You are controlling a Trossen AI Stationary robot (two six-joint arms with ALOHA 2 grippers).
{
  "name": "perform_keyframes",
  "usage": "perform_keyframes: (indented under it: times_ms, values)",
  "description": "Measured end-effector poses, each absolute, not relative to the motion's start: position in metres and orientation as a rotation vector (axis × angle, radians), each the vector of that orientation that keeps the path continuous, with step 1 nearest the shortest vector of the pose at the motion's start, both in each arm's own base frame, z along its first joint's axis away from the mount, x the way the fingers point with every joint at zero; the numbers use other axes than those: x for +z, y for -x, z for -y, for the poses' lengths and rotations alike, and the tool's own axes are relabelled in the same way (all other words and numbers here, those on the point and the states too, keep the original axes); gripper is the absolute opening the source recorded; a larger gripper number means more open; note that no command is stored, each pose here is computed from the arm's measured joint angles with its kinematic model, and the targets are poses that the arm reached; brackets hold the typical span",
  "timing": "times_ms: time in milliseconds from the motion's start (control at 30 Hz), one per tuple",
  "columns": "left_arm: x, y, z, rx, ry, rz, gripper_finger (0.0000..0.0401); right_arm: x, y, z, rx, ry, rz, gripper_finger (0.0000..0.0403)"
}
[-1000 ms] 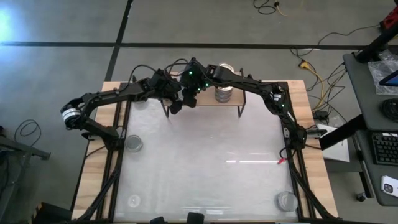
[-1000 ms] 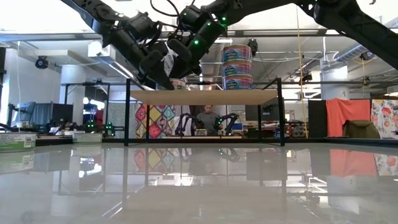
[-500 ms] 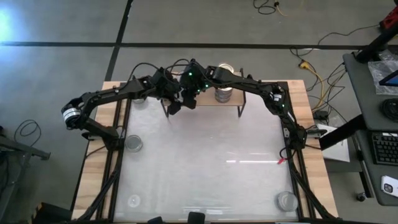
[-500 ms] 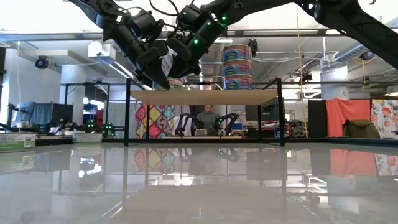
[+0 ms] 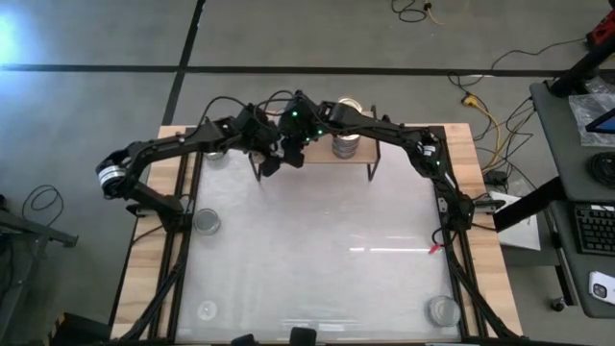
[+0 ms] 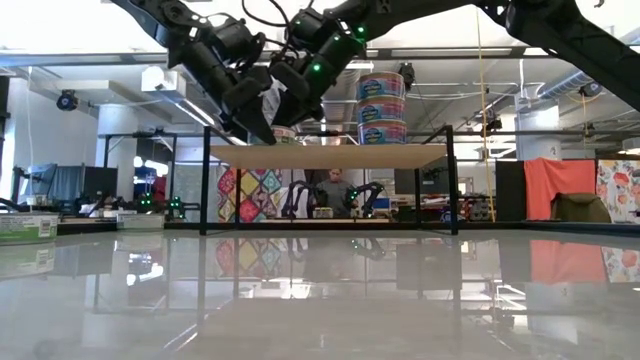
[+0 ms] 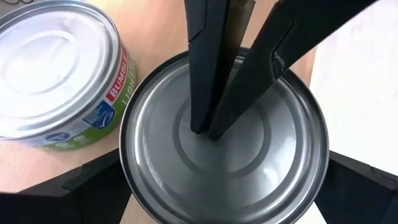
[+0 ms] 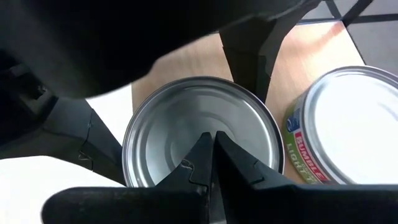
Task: Stack canned seafood by type on shelf
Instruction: Put the green tuna can on the shelf
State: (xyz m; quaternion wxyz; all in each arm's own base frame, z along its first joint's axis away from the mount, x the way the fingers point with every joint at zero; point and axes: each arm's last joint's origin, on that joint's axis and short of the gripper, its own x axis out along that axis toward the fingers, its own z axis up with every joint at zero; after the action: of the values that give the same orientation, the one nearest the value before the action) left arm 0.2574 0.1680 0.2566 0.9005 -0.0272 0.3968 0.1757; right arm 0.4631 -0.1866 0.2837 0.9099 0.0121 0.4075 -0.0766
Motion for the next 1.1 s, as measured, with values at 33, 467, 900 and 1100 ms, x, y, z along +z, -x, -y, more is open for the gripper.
perform_keyframes:
  times_ms: [33, 467, 900, 1100]
  values:
    - [0.2555, -0.2587, -0.1688, 0.368, 0.061, -0.817, 0.04, 0.2836, -0.4629, 0.1865, -0.159, -0.026, -0.843, 0.0013]
    - [0.2568, -0.2602, -0.1687, 0.359, 0.04, -0.8, 0.039, 0.2832, -0.4626, 0.1864, -0.164, -0.029, -0.85, 0.0013]
    - [0.2589, -0.256, -0.1653, 0.352, 0.063, -0.815, 0.0396, 0.2833, -0.4627, 0.1864, -0.155, -0.033, -0.845, 0.0013]
    - [0.2588, -0.2549, -0.1643, 0.349, 0.074, -0.827, 0.0398, 0.2825, -0.4626, 0.1861, -0.153, -0.035, -0.85, 0.0013]
